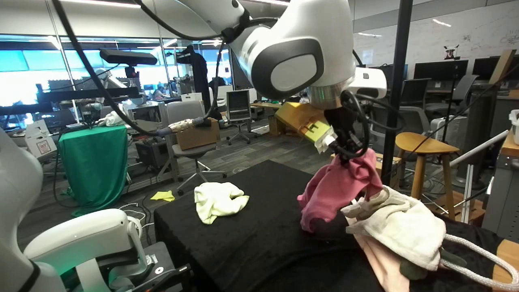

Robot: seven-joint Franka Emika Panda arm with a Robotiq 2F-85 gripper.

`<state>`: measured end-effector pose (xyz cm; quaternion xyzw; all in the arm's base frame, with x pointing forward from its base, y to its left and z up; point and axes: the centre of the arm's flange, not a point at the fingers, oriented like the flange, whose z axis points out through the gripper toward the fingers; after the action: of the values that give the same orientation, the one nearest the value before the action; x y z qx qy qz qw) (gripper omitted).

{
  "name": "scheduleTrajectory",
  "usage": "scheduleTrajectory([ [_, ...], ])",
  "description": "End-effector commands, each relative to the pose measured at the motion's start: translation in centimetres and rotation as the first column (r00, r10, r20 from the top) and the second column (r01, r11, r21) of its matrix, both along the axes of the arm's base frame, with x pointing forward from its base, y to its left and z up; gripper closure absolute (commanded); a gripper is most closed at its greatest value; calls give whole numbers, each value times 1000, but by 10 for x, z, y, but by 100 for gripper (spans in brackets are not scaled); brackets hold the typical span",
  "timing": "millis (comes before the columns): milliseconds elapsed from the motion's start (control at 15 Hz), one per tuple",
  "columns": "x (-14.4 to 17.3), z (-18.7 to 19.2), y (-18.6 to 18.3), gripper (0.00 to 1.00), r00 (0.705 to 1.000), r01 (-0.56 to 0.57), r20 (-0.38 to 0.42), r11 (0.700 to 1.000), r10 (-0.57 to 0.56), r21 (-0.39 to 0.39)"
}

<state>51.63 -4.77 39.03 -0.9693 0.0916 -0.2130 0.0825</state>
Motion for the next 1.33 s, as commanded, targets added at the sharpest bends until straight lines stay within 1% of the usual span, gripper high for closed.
scheduleTrajectory([
  [0,34,35,-3,92,993,111,57,992,-108,-58],
  [267,54,43,-10,92,975,210,104,971,-199,-112],
  [400,60,37,-13,92,971,234,91,960,-222,-154],
  [533,66,25,-15,92,974,225,41,955,-221,-193],
  [667,70,10,-16,92,978,196,-32,956,-208,-218],
  [733,71,3,-16,92,976,184,-73,958,-205,-221],
  [867,74,-9,-15,91,971,176,-122,957,-208,-230],
  [1000,76,-17,-15,90,966,169,-151,958,-208,-233],
  [1267,81,-27,-15,91,959,166,-187,957,-213,-237],
])
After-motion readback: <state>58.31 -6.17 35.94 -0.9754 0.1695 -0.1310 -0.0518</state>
